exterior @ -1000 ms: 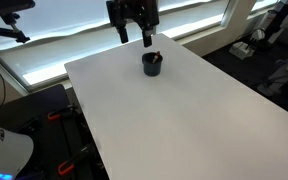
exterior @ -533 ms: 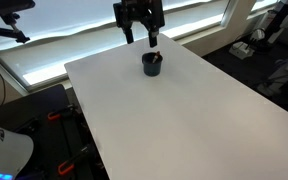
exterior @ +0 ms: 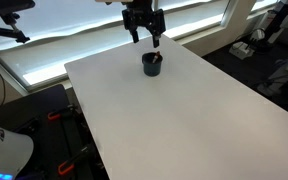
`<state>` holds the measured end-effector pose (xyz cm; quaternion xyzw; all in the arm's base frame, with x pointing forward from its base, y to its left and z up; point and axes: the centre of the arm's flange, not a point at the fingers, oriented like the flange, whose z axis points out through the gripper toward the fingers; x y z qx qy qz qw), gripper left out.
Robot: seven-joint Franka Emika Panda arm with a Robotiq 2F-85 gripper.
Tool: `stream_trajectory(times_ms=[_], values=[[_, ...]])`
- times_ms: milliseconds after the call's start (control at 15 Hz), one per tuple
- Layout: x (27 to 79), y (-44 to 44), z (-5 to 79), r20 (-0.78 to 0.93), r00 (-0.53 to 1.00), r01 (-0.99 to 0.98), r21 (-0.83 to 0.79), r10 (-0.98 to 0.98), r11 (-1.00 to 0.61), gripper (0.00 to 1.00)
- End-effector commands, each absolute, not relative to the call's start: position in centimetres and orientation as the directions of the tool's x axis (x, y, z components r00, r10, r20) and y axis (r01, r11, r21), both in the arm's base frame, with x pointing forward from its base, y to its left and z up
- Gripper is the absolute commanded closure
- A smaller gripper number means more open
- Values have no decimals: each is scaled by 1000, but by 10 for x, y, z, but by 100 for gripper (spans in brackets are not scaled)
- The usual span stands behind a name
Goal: Take the marker out of the cup
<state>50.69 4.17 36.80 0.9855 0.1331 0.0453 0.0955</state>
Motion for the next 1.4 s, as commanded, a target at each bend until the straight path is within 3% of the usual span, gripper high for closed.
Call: stream_trajectory(times_ms=[0,933,1000,1333], values=[[552,65,340,120,956,242,192,268,-951,0],[670,149,287,137,947,265,168,289,-949,0],[646,143,290,156,934,299,157,323,-941,0],[663,142,271,123,946,277,169,299,-946,0]])
